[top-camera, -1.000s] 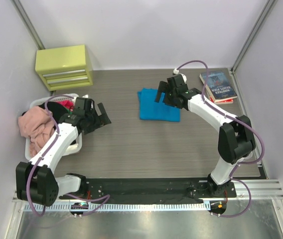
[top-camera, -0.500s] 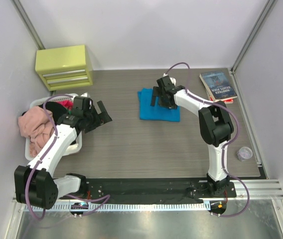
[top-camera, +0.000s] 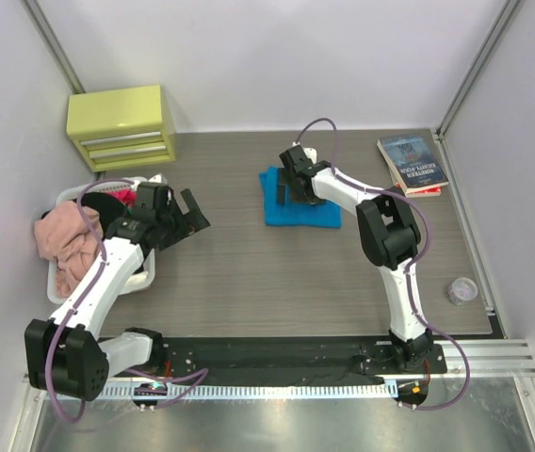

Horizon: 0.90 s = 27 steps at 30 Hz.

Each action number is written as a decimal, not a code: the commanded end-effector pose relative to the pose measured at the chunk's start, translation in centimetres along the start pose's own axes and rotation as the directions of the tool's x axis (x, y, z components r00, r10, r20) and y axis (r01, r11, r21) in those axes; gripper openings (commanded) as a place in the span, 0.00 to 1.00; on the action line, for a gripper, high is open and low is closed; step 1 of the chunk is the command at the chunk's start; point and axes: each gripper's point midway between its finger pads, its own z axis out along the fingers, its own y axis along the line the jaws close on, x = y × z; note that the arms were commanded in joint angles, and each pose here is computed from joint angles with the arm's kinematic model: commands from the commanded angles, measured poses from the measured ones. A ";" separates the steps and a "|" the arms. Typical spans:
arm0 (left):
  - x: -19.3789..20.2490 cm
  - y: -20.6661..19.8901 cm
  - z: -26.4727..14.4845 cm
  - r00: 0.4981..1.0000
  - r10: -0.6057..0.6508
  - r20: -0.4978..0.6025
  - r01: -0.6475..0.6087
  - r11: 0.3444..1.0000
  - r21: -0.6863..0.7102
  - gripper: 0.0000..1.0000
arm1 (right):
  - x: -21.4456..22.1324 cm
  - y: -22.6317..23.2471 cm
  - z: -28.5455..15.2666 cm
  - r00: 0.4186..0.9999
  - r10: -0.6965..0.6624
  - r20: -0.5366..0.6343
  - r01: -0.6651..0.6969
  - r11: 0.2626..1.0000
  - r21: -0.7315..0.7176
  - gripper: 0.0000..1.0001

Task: Fold and stack the t-shirts
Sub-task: Put the neatly folded tshirt into the corner of the board with the right arm

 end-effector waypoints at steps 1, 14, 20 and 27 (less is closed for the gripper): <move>-2.5 -0.6 -1.2 0.993 -0.011 0.115 0.010 1.000 0.011 1.00 | 1.0 -0.7 2.8 0.997 -0.065 -0.042 0.067 0.997 0.047 1.00; -5.1 -1.1 -0.1 0.991 -0.018 0.134 0.017 1.000 0.013 1.00 | -3.5 5.3 7.1 0.997 0.079 -0.002 -0.079 0.990 -0.115 1.00; -6.1 -2.3 1.1 0.995 0.014 0.102 -0.018 0.999 0.038 1.00 | -4.2 5.1 8.7 0.996 0.087 -0.013 -0.088 0.987 -0.131 1.00; -6.2 -1.5 1.4 0.993 0.056 0.105 -0.056 0.998 0.000 1.00 | -7.7 0.5 8.0 0.995 0.070 0.067 -0.068 0.997 -0.038 1.00</move>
